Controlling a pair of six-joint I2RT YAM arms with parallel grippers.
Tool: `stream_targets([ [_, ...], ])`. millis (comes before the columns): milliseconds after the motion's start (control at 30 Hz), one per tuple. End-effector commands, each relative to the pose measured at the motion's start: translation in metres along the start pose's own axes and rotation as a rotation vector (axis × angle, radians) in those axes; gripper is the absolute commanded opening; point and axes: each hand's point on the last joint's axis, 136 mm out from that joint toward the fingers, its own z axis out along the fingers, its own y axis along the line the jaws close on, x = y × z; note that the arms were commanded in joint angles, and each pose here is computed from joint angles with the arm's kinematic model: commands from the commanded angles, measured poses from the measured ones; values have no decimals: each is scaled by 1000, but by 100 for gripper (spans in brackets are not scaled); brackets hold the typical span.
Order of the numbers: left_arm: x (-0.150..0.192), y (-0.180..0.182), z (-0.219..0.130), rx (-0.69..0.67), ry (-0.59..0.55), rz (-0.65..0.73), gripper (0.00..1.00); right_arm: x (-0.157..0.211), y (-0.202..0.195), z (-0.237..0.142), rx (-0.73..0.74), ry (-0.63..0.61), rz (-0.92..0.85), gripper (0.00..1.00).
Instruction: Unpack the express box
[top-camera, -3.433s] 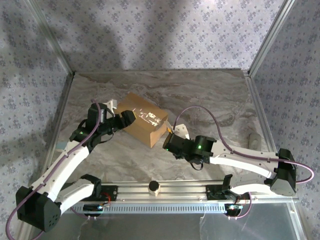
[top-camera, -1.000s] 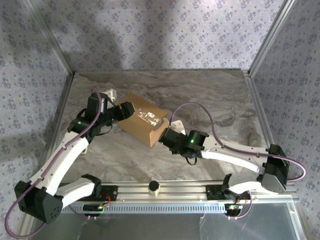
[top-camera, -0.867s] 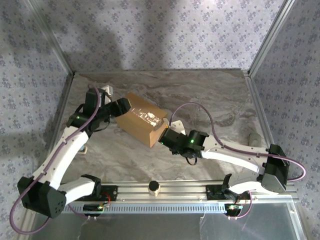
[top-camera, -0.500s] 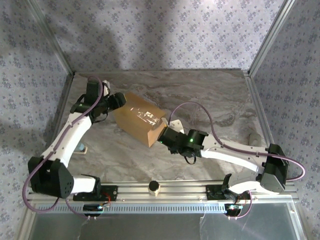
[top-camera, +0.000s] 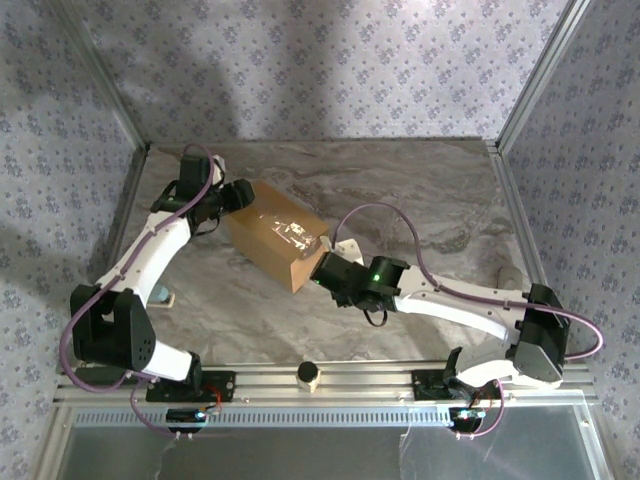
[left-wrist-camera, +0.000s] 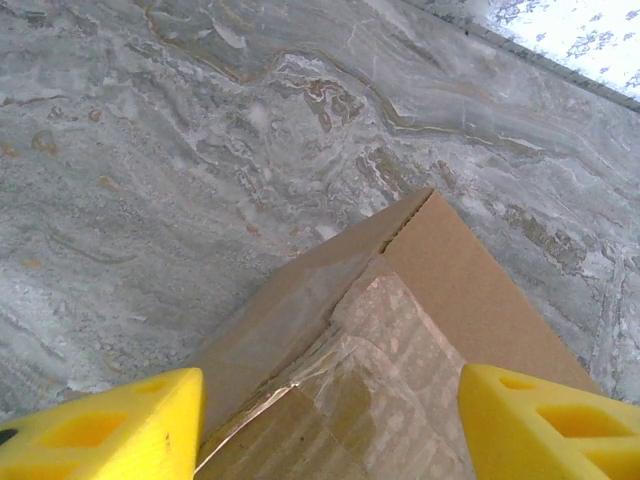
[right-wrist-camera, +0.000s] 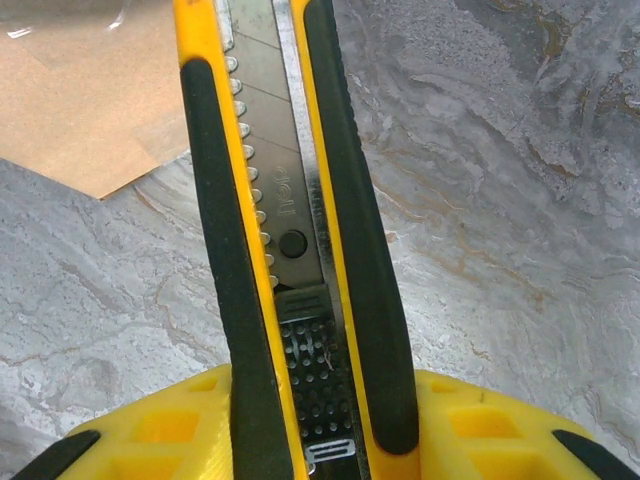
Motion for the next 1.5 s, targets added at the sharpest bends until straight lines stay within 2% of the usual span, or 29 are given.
stream_targets([
  [0, 3, -11, 4, 65, 20, 16, 67, -13, 9, -9, -40, -18, 11, 0],
  [400, 22, -15, 7, 140, 48, -35, 66, -21, 19, -15, -69, 20, 3, 0],
  [1167, 13, -25, 4, 179, 23, -16, 66, -13, 18, -12, -53, 173, -62, 0],
  [1467, -3, -32, -8, 163, 10, 25, 66, -11, 14, -12, -32, 191, -74, 0],
])
